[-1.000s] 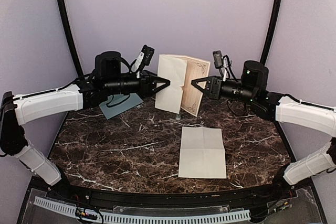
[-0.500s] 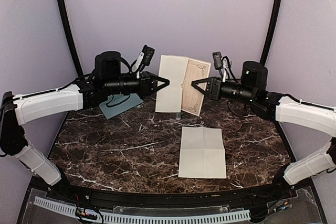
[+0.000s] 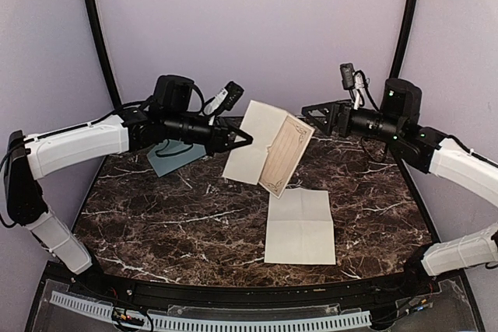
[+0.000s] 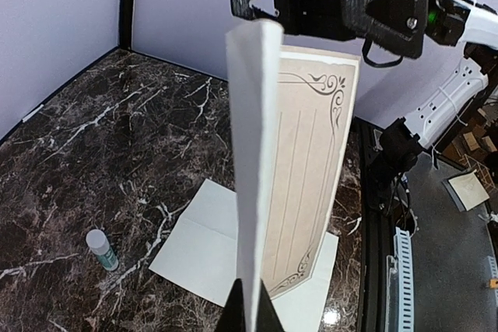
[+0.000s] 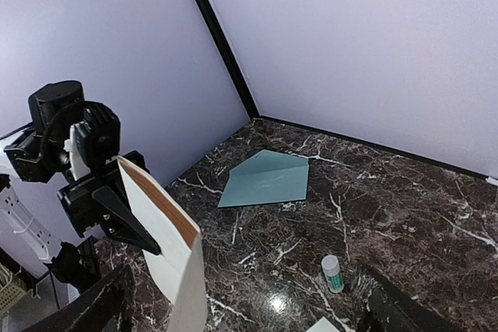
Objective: Place the letter into the envelope and seal it
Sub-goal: Fold the letter.
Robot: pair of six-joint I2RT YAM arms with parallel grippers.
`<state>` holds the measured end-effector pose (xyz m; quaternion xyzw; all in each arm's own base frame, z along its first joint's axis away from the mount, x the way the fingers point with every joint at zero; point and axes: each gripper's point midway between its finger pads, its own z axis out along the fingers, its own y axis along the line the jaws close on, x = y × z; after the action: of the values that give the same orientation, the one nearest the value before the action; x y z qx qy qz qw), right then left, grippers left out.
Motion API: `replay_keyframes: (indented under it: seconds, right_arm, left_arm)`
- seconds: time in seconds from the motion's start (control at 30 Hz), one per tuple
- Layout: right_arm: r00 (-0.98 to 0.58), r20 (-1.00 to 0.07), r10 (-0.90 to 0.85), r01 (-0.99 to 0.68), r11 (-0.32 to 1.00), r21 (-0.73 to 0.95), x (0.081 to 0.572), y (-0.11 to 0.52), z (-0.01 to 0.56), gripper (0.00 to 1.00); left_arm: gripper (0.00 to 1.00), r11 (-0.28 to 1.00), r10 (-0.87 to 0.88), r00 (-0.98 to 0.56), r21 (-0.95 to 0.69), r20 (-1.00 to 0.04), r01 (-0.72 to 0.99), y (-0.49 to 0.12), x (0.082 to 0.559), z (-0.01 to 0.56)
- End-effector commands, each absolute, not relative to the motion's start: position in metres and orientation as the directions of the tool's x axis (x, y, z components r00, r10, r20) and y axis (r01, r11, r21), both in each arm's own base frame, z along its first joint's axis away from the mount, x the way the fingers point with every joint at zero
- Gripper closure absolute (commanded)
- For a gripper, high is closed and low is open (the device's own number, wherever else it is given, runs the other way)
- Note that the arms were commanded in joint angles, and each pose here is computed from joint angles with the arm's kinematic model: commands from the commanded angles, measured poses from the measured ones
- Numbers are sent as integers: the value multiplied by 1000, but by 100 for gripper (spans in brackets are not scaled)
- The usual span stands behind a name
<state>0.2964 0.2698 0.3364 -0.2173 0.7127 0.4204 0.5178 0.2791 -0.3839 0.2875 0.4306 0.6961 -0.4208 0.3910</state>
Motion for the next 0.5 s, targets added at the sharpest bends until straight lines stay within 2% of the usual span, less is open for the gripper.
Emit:
replay_keyframes:
  seconds: [0.0,0.17,0.47]
  right_arm:
    - [-300,-954,20,-837,475,273,280,278,365,8]
    - [-334,-940,-72,-899,325,295,261,302,363,9]
    - [-413,-889,-197,-911,104,400,229,342,333,16]
  left_arm:
    - [100,196,391,-330,-273,-859,942,-384,261,260]
    - [100,91,422,-338,-332,-841,939,-390,233,248]
    - [100,4,412,-355,-388,-839,922,-395,211,249]
